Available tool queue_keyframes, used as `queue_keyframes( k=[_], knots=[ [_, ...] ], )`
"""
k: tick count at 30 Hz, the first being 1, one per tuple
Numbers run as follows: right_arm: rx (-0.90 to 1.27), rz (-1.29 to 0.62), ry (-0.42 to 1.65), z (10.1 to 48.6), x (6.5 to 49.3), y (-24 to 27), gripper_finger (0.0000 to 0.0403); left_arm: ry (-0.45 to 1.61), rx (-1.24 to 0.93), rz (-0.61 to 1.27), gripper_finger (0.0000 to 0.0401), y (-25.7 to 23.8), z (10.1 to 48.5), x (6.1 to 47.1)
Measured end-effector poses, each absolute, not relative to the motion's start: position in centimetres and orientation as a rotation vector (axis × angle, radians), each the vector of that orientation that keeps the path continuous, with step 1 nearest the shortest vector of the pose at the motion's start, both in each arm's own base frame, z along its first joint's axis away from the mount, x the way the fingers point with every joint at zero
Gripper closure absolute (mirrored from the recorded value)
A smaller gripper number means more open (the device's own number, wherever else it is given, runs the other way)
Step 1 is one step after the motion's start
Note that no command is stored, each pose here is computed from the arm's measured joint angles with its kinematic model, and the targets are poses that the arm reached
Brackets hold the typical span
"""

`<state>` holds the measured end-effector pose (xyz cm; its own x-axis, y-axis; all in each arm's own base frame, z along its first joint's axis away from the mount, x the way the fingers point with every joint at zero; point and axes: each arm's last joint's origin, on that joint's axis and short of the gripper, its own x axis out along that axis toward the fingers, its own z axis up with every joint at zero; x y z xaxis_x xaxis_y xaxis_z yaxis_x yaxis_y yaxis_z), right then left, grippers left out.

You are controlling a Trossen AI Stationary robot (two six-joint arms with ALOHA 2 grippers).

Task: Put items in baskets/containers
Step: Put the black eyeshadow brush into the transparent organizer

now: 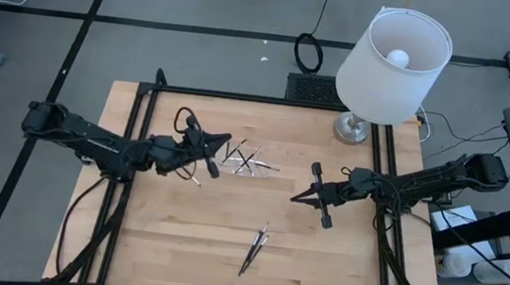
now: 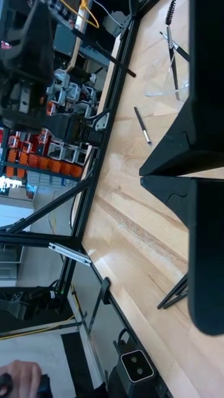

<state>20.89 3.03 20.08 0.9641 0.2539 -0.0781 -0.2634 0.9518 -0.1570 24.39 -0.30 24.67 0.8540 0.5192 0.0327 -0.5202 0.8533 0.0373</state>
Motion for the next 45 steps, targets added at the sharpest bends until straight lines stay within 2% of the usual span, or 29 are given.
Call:
queue_keyframes(
  k=[11,37,45],
  knots=[
    [-0.168,0.261,0.057,20.1,20.9,3.0,0.0403,-0.079,-0.040,0.562,0.0401,0.3,20.9,21.9],
    [-0.196,0.259,0.044,20.2,20.9,3.0,0.0403,-0.041,0.017,0.565,0.0401,0.3,20.5,22.3],
    [-0.197,0.259,0.044,20.2,20.9,3.0,0.0403,0.073,0.060,0.535,0.0401,1.1,20.7,24.9]
  ],
)
